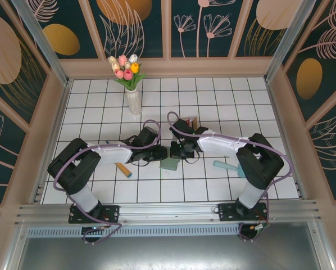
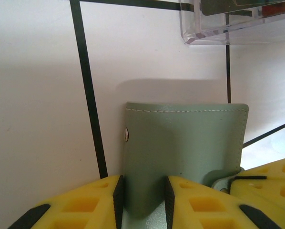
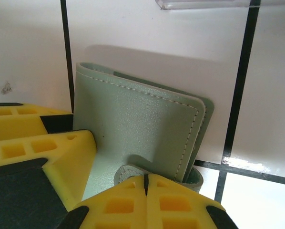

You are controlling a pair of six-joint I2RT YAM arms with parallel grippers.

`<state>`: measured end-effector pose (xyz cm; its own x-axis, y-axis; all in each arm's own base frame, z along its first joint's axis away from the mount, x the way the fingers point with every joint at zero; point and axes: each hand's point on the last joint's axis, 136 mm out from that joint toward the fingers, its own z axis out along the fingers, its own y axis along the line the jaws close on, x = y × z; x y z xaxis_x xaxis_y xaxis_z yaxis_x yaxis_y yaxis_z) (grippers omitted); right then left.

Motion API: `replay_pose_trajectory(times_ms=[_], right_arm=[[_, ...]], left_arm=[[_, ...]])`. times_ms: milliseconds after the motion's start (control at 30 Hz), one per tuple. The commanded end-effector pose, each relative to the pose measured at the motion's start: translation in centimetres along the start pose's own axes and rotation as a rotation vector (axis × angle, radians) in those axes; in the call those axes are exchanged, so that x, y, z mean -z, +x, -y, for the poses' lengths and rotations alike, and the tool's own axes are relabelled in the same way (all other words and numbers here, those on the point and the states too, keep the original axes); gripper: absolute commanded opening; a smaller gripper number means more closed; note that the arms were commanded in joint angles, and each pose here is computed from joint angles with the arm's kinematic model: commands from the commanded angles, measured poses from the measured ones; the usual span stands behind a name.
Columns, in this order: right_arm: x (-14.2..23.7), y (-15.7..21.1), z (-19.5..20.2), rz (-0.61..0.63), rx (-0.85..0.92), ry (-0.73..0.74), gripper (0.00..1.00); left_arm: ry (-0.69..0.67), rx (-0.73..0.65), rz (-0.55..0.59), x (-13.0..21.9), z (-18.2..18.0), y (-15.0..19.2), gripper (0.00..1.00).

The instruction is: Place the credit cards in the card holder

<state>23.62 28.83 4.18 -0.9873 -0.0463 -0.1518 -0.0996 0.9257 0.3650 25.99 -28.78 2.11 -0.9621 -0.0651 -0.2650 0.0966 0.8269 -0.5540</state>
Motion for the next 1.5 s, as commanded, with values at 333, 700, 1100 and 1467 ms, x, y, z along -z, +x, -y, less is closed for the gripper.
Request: replay_pose_trajectory(times_ms=[333, 700, 1100, 1467], right_arm=[[-1.5, 0.8, 0.6, -0.046, 0.019, 0.046, 0.04], [-2.0, 0.8, -0.2, -0.028, 0.002, 0.076, 0.05], [-5.4, 2.0, 2.4, -0.157, -0.065, 0.386, 0.01], [-9.4, 4.4, 3.1, -0.274, -0.021, 0.517, 0.01]], left_arm=[[-0.007, 0.009, -0.017, -0.5, -0.4, 0.3, 0.31], [0.004, 0.018, -0.016, -0.6, -0.4, 0.5, 0.27], [0.051, 0.064, -0.012, -0.5, -0.8, 1.6, 0.22], [0.026, 0.120, 0.094, 0.9, -2.4, 1.3, 0.23]])
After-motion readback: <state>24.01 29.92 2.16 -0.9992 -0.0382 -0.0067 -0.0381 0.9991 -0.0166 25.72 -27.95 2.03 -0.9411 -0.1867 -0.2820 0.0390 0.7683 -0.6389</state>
